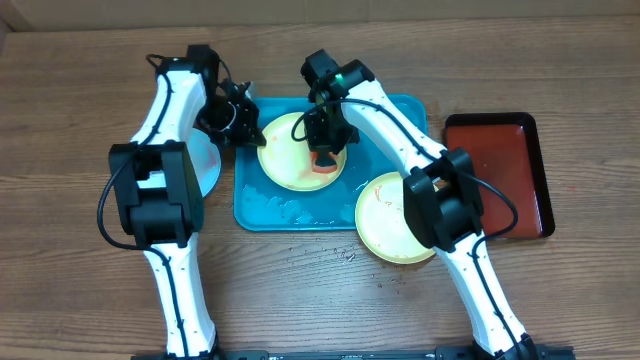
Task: Clean dirty plates on tray and stack at the side
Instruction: 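Scrub the yellow plate with the sponge while left gripper holds its rim, then continue scrubbing the yellow plate surface with the sponge in right gripper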
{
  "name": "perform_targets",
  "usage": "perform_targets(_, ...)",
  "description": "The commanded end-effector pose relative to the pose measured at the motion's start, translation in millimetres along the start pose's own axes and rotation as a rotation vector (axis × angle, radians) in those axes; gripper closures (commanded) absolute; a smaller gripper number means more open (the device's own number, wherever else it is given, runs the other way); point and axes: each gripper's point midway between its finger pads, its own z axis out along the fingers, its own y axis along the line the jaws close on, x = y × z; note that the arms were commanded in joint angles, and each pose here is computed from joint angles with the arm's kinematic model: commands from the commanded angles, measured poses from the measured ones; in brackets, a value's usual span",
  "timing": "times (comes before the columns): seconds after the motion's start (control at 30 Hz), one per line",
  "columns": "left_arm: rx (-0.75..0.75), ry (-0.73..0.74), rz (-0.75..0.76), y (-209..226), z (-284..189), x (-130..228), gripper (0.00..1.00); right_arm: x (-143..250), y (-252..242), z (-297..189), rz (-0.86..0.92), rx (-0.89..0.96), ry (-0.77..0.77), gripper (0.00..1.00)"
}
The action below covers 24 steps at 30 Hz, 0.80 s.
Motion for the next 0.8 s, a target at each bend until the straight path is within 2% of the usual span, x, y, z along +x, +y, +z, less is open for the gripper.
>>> perform_targets(0.0,0.096,-0.097,0.054,-36,-31,-15,0.96,33,39,22,-0.065,-0.143,0.131,0.96)
perform_targets(0.1,0.097,-0.11,0.046,-37,-32,-18,0.96,40,59,18,-0.097,-0.247,0.16,0.96)
perform_targets(0.3,0.092,-0.119,0.05,-37,-31,-21,0.96,41,71,15,-0.121,-0.321,0.165,0.96)
perform_targets(0.5,-0.011,-0.081,0.051,-29,-23,-13,0.96,30,79,14,-0.142,-0.36,0.122,0.96)
perform_targets(0.6,-0.058,-0.065,0.051,-28,-19,-9,0.96,22,72,17,-0.093,-0.303,0.091,0.96)
perform_targets(0.77,-0.086,-0.048,0.033,-29,-16,-5,0.96,3,38,26,-0.036,-0.088,-0.005,0.96)
